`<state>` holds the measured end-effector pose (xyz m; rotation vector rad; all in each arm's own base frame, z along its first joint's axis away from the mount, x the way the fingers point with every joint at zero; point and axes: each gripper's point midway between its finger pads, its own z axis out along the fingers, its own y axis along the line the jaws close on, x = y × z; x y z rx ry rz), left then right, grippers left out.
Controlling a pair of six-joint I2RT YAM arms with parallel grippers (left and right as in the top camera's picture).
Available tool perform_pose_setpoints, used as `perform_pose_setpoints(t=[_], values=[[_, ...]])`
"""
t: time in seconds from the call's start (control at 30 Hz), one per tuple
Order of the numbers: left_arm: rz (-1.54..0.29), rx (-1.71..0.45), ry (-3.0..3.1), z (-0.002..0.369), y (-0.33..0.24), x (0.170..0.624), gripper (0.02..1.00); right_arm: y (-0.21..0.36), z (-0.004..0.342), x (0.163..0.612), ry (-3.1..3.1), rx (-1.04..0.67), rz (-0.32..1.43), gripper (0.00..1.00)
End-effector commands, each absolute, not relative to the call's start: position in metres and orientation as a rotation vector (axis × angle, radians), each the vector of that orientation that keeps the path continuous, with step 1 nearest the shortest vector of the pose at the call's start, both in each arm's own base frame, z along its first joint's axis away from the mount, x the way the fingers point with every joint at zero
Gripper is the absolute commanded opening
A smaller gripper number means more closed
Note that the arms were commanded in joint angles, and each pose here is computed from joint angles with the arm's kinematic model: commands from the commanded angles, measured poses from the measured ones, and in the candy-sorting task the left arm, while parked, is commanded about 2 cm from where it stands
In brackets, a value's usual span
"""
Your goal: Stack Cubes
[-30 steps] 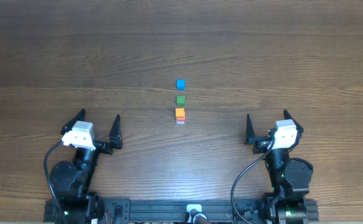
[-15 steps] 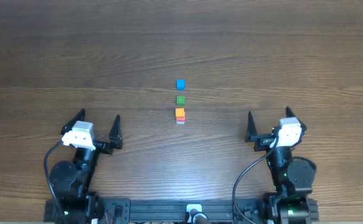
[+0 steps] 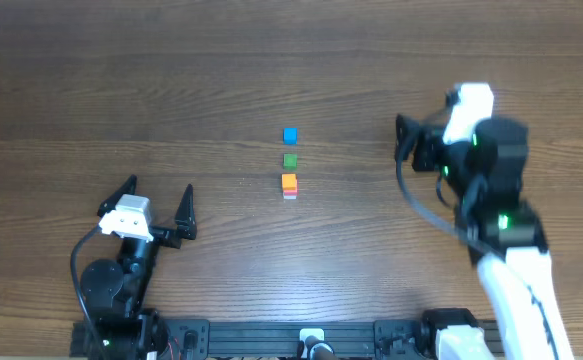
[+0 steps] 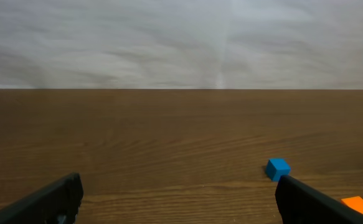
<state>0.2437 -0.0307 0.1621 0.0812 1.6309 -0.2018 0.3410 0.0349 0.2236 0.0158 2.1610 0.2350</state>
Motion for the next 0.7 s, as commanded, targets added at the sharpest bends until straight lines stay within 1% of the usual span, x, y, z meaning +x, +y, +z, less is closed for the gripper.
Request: perform_pose_setpoints(t=[0.03,0.3,0.37,0.53,0.57,0.7], values=[[-0.191,0.093,1.631,0.160,-0.030,0.244,0.996,0.074,0.232,0.363,2.294,-0.049,0.335,0.991],[-0.191,0.093,1.631,0.160,-0.030,0.244,0.998,0.148,0.206,0.375,2.554,-0.098,0.365,0.993],[-0.191,0.093,1.631,0.160,-0.030,0.244,0.996,0.169,0.192,0.375,2.630,-0.130,0.367,0.991],[-0.191,0.093,1.631,0.160,-0.030,0.244,0.998,0.202,0.159,0.375,2.792,-0.139,0.335,0.993],[-0.191,0.093,1.631,0.160,-0.030,0.244,1.000,0.211,0.149,0.374,2.840,-0.151,0.320,0.991],[-0.191,0.093,1.631,0.160,-0.030,0.244,1.000,0.232,0.127,0.366,2.928,-0.225,0.279,0.993]])
